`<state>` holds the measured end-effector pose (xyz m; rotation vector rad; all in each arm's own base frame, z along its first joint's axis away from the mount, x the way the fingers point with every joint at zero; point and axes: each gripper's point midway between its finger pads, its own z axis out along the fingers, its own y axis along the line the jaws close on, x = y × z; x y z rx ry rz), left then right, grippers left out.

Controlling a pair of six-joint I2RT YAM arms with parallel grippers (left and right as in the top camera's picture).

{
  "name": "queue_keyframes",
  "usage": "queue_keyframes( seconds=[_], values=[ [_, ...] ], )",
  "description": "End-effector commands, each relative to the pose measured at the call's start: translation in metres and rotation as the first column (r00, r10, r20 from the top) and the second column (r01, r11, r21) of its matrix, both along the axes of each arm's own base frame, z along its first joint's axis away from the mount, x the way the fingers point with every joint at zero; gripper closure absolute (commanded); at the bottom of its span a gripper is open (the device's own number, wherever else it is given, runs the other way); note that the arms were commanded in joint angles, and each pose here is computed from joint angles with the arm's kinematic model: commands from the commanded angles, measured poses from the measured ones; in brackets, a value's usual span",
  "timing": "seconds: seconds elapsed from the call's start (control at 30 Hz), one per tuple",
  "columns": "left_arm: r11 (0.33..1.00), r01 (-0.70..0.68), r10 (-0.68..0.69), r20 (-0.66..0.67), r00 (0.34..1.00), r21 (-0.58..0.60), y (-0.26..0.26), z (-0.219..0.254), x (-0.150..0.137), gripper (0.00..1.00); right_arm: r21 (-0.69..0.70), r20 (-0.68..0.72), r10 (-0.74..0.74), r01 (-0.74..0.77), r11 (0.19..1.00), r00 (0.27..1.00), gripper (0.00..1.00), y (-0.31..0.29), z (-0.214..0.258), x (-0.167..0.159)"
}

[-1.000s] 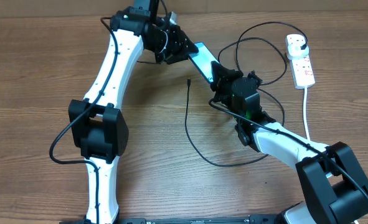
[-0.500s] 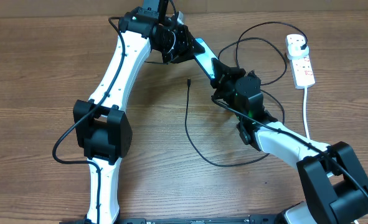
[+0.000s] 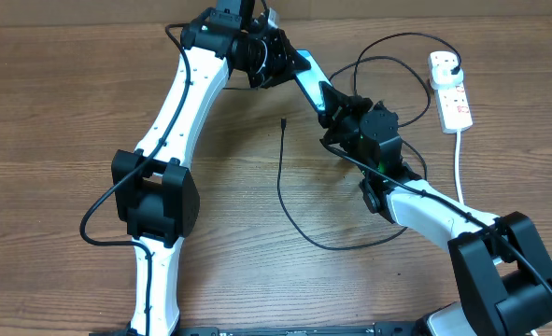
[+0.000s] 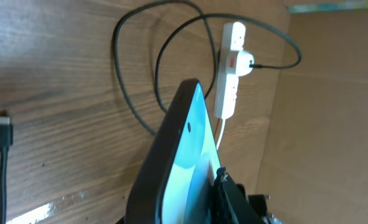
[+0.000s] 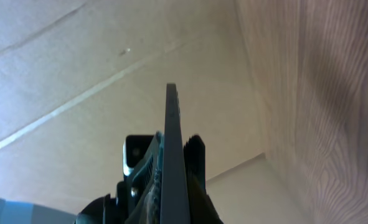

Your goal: Plug charger to phone and switch on socket

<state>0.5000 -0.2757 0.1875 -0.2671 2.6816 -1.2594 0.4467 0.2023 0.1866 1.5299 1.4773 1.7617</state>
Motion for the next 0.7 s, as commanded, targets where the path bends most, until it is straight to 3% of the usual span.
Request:
queue_keyframes(
  seconds=[0.0,0.4,0.67],
  values=[
    [0.999,0.028,-0.029,0.116,0.993,0.017,-0.017,0.014,0.005,0.87,-0.003,0.111,0.395,-0.397,0.918,0.912,0.96,0.080,0.034,-0.049],
    [1.000,-0.003,0.005,0.112,0.994,-0.018,-0.023,0.020,0.009,0.96,-0.003,0.123,0.433,-0.436,0.900,0.893,0.96,0.097,0.036,-0.061],
    [0.996,0.017,-0.012,0.053,0.999,-0.086,-0.030,0.027,0.001,0.96,-0.027,0.134,0.443,-0.444,0.896,0.887,0.96,0.098,0.036,-0.062]
  ],
)
